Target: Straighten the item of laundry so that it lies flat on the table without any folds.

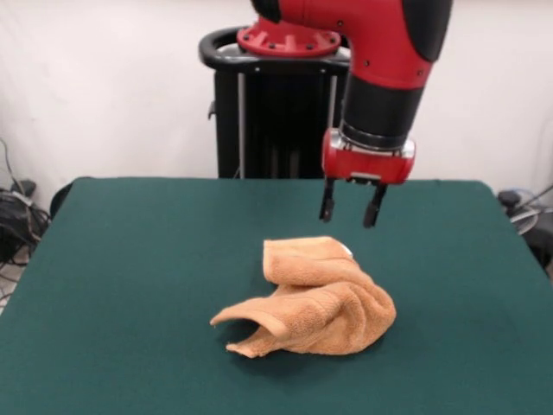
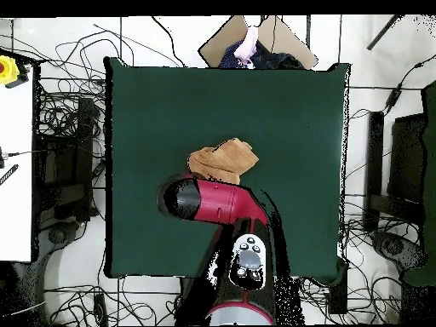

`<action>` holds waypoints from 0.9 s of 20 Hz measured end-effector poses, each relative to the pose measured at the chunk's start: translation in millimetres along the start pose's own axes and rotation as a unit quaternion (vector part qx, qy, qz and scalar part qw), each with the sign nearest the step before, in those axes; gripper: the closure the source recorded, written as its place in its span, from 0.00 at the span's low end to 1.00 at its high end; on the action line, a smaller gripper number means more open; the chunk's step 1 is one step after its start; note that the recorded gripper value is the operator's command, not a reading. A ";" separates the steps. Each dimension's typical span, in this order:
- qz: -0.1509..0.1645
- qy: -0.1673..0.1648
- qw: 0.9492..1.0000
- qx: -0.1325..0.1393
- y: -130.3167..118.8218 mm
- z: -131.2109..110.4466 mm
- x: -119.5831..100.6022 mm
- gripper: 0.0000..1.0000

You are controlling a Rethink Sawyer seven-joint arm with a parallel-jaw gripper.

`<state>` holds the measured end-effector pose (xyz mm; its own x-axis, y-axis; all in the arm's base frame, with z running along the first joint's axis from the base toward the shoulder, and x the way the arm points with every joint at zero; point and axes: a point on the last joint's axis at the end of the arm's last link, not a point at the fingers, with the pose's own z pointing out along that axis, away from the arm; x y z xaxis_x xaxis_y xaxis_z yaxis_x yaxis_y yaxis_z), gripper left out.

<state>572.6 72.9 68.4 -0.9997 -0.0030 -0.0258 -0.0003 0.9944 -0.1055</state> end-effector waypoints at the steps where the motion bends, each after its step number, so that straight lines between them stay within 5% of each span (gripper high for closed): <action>1: 0.001 -0.004 1.000 0.000 -0.3 1.2 -0.8 0.00; 8: 0.021 -0.034 0.999 0.006 -24.1 26.8 -7.7 0.00; 18: 0.050 -0.020 0.998 -0.018 -89.9 86.6 -12.0 0.00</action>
<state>586.9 -25.6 -8.0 -0.9929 0.0937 -0.0738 0.0985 0.9930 -0.0654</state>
